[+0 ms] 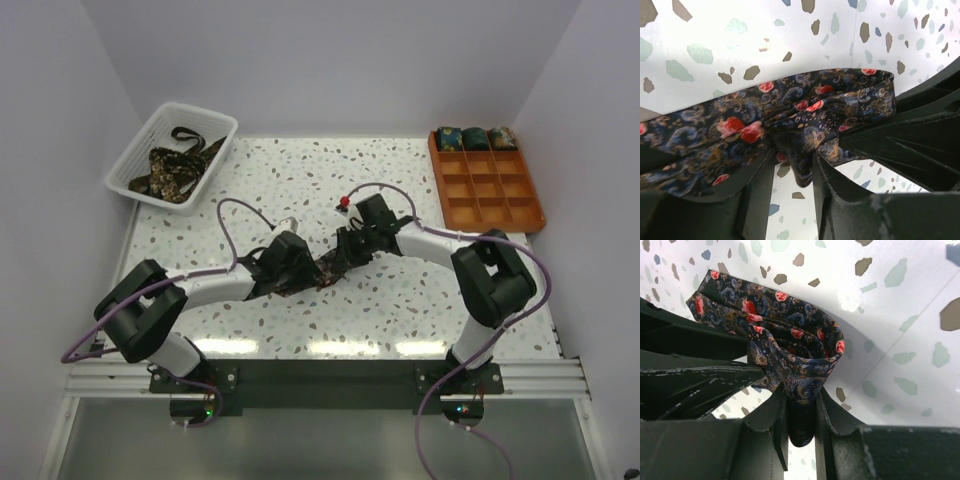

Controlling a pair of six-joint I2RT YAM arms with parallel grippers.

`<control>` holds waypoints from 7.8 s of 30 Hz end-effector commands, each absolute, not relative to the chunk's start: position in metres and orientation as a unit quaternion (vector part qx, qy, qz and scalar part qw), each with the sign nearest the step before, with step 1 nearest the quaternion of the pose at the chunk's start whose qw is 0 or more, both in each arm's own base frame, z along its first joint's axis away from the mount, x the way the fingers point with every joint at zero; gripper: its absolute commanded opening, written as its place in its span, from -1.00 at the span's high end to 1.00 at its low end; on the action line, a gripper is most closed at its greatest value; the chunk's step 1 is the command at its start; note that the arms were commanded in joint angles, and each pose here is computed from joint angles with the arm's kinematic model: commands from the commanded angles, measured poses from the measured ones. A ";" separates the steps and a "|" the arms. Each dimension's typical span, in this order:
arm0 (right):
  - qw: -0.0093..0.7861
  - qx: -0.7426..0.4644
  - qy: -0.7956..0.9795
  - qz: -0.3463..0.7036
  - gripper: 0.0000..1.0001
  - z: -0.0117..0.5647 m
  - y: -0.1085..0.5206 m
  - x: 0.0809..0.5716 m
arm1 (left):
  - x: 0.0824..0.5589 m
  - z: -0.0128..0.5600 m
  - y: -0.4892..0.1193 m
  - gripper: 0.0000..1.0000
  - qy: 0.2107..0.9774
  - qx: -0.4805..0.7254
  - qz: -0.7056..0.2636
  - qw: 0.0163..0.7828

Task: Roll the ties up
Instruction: Roll the tie

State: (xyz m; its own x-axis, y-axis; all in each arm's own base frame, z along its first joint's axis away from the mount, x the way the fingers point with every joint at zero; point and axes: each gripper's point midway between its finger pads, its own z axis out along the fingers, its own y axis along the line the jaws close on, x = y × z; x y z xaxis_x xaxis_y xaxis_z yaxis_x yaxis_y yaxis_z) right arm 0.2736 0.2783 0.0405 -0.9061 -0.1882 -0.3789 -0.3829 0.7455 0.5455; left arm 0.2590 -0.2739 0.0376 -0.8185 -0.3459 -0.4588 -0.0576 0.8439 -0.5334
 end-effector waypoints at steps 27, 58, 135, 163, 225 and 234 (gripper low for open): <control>0.206 -0.237 0.949 -0.021 1.00 0.074 0.215 0.308 | 0.299 0.046 -0.248 0.20 0.919 -0.067 -0.212 0.326; 0.266 -0.247 0.896 -0.256 0.82 0.067 0.242 0.311 | 0.246 0.042 -0.239 0.28 0.901 -0.150 -0.279 0.298; 0.233 -0.077 0.945 0.218 0.35 0.066 0.208 0.357 | 0.261 0.086 -0.325 0.30 0.893 -0.085 -0.295 0.328; 0.232 -0.049 0.949 0.206 0.38 0.043 0.219 0.273 | 0.374 0.080 -0.305 0.15 0.915 0.013 -0.219 0.337; 0.310 -0.229 0.919 0.078 -0.33 0.096 0.248 0.276 | 0.318 0.032 -0.253 0.22 0.941 0.017 -0.144 0.307; 0.321 -0.250 0.911 0.066 -0.44 0.090 0.265 0.275 | 0.304 0.013 -0.258 0.25 0.950 0.015 -0.122 0.288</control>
State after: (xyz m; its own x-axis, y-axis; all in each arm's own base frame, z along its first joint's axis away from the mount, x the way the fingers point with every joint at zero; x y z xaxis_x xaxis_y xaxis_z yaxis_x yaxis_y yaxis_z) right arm 0.2625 0.2519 0.0755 -0.7119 -0.4179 -0.5645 -0.4975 0.8673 -0.0146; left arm 0.3068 -0.2605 0.0205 -0.8291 -0.0433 -0.5575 0.1192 0.9604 -0.2518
